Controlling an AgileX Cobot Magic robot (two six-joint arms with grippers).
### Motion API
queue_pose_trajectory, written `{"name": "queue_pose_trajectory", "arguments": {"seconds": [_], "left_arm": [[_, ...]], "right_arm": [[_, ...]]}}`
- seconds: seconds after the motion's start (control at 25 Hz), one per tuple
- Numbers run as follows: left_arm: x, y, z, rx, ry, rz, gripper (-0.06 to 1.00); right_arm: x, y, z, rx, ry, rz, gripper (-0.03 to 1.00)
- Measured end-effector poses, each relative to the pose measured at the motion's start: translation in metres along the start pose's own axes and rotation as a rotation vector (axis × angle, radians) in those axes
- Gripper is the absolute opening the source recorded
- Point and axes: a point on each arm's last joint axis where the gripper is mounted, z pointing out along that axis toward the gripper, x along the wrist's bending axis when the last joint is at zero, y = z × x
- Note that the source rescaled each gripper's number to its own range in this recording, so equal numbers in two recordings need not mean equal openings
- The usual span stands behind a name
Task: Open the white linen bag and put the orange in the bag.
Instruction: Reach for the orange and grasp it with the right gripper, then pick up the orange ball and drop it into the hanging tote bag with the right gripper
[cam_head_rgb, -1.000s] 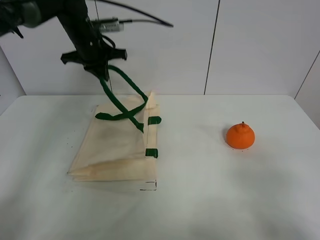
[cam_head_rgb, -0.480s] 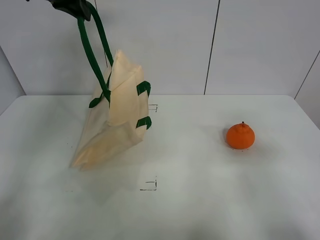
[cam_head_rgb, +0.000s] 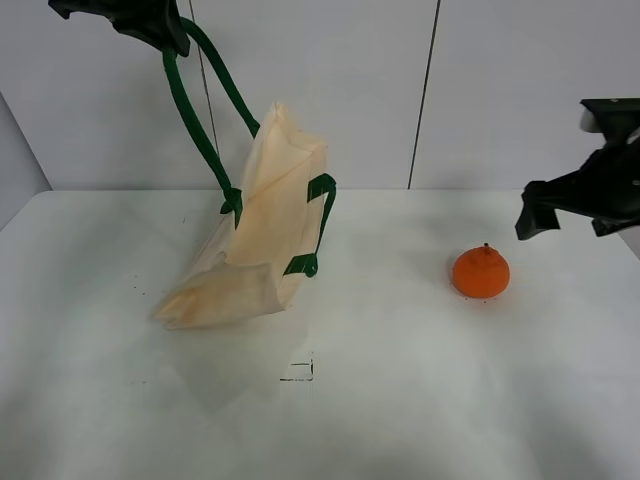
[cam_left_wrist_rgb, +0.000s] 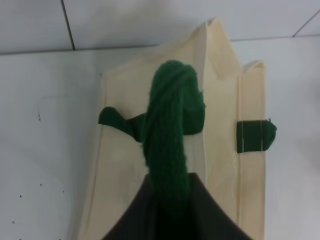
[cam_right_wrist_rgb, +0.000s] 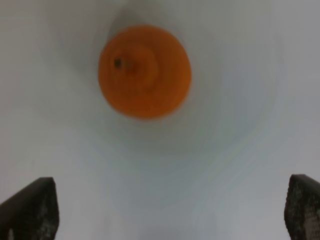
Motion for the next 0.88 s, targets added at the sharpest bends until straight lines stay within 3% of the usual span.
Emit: {"name": "queue_pose_trajectory", "arguments": {"seconds": [0.28, 0.56, 0.64, 0.8, 0.84, 0.88], "left_arm": [[-0.001, 0.0, 0.0, 0.003, -0.014, -0.004, 0.0], [-0.002, 0.0, 0.0, 0.005, -0.021, -0.006, 0.0], [-0.002, 0.0, 0.0, 0.005, -0.021, -0.005, 0.0], [-0.002, 0.0, 0.0, 0.005, -0.021, -0.005, 0.0], [-0.002, 0.0, 0.0, 0.005, -0.021, -0.005, 0.0], [-0.002, 0.0, 0.0, 0.005, -0.021, -0.005, 0.0]], "right_arm": [[0.002, 0.037, 0.091, 0.123, 0.045, 0.008, 1.0], [0.009, 0.028, 0.162, 0.196, 0.05, -0.007, 0.97], [0.008, 0.025, 0.168, 0.208, 0.048, -0.006, 0.8], [0.008, 0.029, 0.16, 0.199, 0.044, -0.006, 0.06], [0.008, 0.032, 0.155, 0.196, 0.045, -0.006, 0.0], [0.009, 0.036, 0.149, 0.193, 0.047, -0.007, 0.0]]}}
